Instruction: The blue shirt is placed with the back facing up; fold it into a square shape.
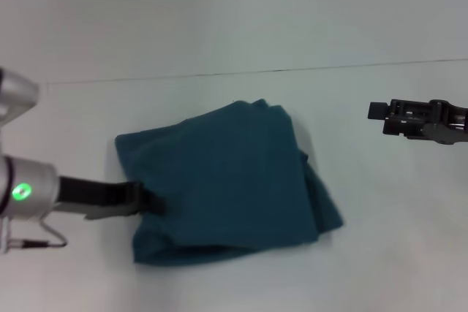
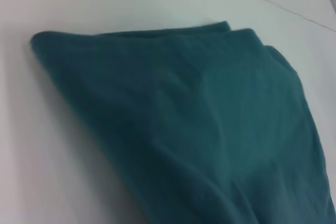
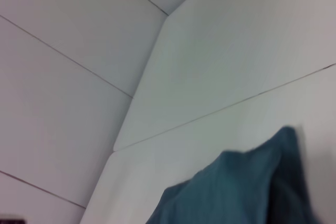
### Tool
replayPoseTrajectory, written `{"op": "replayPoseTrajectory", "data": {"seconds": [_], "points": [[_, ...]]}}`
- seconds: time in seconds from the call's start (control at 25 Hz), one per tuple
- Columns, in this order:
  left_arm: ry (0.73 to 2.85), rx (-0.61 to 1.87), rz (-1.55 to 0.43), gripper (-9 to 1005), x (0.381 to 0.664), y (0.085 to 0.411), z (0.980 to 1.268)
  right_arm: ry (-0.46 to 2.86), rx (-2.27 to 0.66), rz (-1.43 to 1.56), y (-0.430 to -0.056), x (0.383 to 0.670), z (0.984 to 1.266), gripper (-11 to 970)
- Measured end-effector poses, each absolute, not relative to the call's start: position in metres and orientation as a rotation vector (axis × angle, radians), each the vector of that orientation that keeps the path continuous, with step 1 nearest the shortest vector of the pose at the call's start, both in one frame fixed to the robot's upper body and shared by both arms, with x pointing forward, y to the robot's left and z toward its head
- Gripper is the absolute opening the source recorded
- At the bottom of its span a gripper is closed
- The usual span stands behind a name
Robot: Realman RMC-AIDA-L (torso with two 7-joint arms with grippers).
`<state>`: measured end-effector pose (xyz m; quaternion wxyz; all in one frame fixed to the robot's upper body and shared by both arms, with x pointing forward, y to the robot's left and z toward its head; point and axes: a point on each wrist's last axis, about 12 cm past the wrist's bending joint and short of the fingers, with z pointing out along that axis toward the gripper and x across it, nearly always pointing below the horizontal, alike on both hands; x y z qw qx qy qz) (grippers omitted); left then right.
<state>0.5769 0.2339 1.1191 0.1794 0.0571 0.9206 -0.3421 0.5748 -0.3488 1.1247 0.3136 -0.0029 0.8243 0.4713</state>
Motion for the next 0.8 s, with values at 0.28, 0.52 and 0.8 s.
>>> {"op": "replayPoseTrajectory", "data": {"seconds": [0.28, 0.52, 0.8], "points": [[2.602, 0.067, -1.02, 154, 0.559, 0.267, 1.113, 2.168, -0.024, 1.263, -0.342, 0.578, 1.127, 886], [2.628, 0.045, -1.009, 150, 0.556, 0.272, 1.107, 2.168, -0.041, 1.277, -0.339, 0.579, 1.128, 886], [2.645, -0.022, -1.049, 147, 0.559, 0.282, 1.102, 2.17, -0.031, 1.275, -0.342, 0.576, 1.127, 885]]}}
